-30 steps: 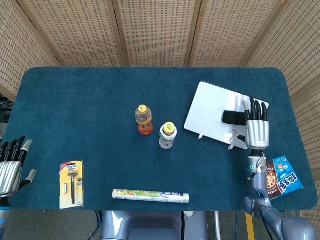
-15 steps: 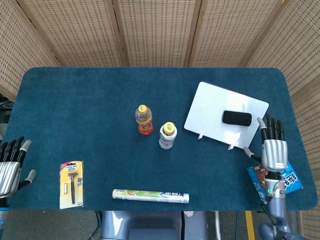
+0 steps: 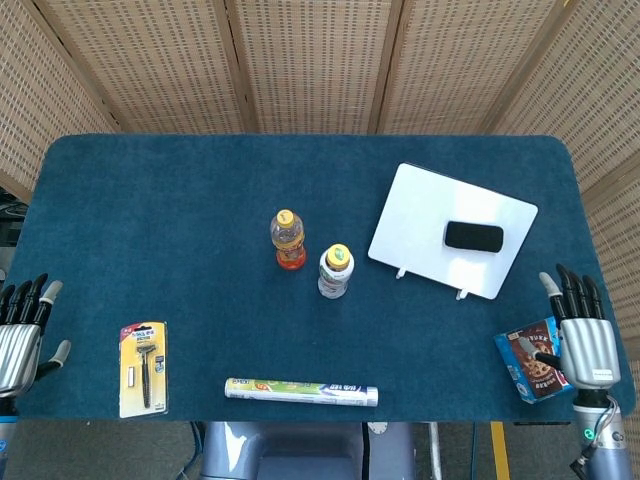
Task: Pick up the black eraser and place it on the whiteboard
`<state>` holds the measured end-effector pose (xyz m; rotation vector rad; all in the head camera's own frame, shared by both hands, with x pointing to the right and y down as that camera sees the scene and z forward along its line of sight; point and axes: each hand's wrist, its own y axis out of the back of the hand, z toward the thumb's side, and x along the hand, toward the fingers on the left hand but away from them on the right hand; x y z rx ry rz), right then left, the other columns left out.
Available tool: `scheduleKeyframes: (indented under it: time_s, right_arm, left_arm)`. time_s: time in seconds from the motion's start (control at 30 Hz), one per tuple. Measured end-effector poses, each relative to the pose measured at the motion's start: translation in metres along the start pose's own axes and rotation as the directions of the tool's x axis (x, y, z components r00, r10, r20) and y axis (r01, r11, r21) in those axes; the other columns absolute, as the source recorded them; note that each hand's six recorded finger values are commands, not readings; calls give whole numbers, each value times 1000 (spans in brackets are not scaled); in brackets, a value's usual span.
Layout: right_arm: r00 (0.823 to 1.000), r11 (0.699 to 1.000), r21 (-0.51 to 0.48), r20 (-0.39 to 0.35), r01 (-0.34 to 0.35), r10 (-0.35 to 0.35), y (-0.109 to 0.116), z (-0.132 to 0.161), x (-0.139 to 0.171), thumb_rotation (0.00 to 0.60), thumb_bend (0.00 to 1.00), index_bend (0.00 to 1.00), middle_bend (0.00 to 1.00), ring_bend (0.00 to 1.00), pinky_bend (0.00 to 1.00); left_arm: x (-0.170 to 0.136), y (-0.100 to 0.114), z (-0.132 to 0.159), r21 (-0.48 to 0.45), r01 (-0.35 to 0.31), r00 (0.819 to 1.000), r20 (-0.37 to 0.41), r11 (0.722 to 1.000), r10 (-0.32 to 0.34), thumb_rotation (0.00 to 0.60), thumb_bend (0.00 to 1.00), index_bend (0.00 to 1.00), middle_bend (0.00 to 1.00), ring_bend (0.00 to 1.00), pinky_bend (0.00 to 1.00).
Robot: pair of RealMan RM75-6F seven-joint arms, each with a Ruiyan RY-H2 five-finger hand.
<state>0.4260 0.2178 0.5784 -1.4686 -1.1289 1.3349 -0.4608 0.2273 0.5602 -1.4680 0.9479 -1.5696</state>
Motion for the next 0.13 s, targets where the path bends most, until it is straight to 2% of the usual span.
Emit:
scheduleKeyframes:
  time_s: [0.13]
  right_arm:
    - [1000,999,26,4,-30,30,2,2,6,600,105,55,0,0,0]
  left_arm:
    - [0,0,-1,-4,-3,1000,0,1000,3,600,329,0,0,0,0]
